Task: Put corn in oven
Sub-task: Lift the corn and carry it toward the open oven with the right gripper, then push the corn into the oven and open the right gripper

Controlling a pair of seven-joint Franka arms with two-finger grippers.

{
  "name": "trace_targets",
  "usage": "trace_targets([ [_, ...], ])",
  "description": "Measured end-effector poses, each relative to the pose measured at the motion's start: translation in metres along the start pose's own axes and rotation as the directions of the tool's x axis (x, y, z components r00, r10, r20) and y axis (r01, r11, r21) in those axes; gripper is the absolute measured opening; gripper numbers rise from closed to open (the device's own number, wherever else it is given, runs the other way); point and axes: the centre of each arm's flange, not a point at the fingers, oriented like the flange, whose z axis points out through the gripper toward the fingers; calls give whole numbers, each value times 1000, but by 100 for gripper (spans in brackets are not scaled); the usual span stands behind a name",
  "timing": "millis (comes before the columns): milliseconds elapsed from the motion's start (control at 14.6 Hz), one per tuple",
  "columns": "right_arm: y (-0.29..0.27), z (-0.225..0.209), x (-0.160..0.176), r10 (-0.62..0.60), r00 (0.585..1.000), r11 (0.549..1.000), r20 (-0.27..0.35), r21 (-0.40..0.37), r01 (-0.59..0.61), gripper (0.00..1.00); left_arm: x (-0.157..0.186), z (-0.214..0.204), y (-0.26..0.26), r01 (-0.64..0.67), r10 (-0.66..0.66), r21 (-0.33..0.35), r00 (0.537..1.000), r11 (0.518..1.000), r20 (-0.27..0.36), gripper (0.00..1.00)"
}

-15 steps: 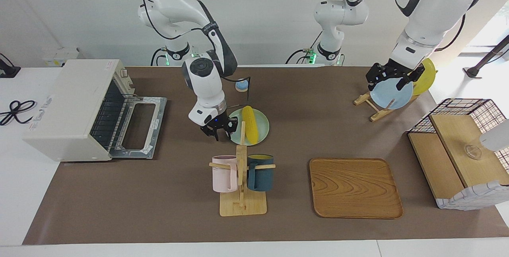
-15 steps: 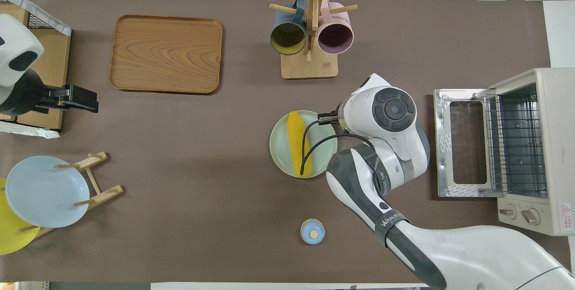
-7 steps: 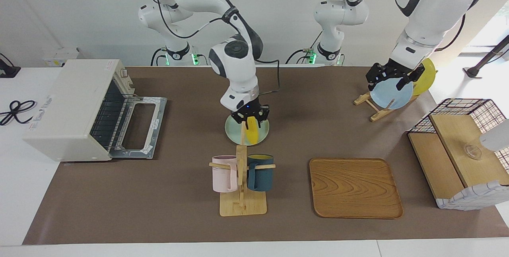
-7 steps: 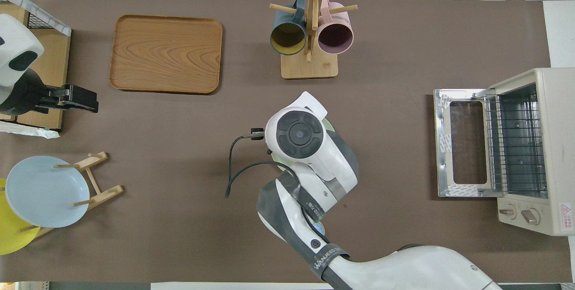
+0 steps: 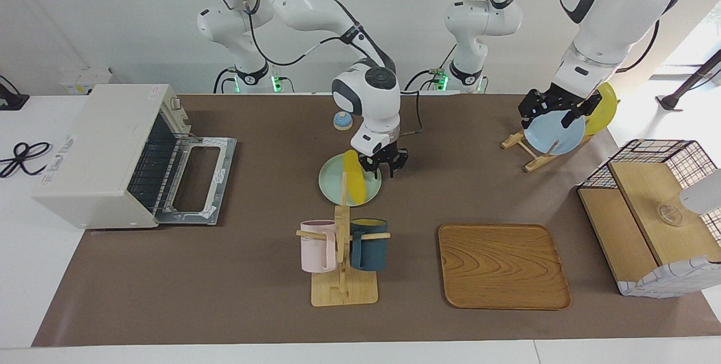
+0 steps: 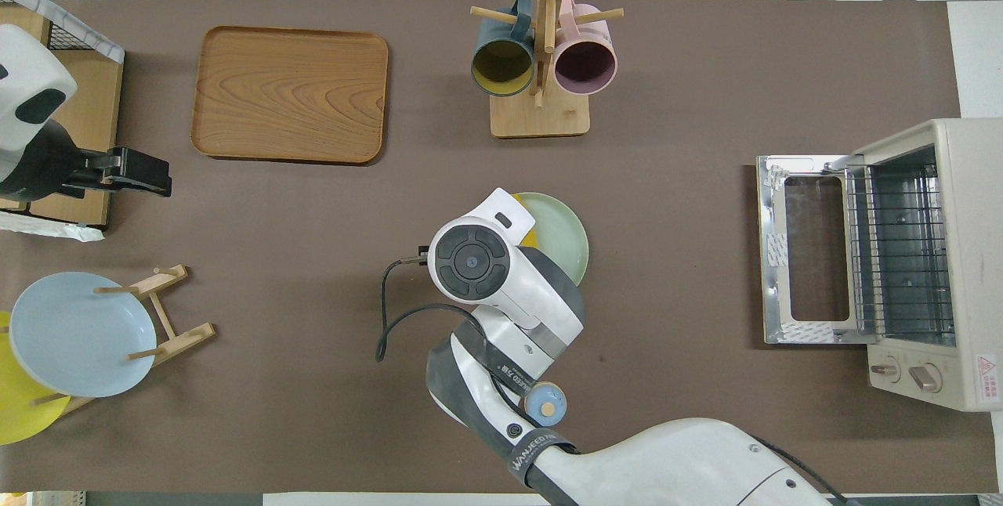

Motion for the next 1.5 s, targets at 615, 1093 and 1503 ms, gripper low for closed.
trace_targets([
  [615,26,-26,23,-83,997,975,-2,-207,81,4,0,0,0,0,0,0,1000,1000,0,100],
  [1093,233,-151,90,-20,992,941,124,-333,61,3,0,0,0,0,0,0,1000,1000,0,100],
  [1503,358,-120,61,109,964,929,241,-369,-13,3,0,0,0,0,0,0,1000,1000,0,100],
])
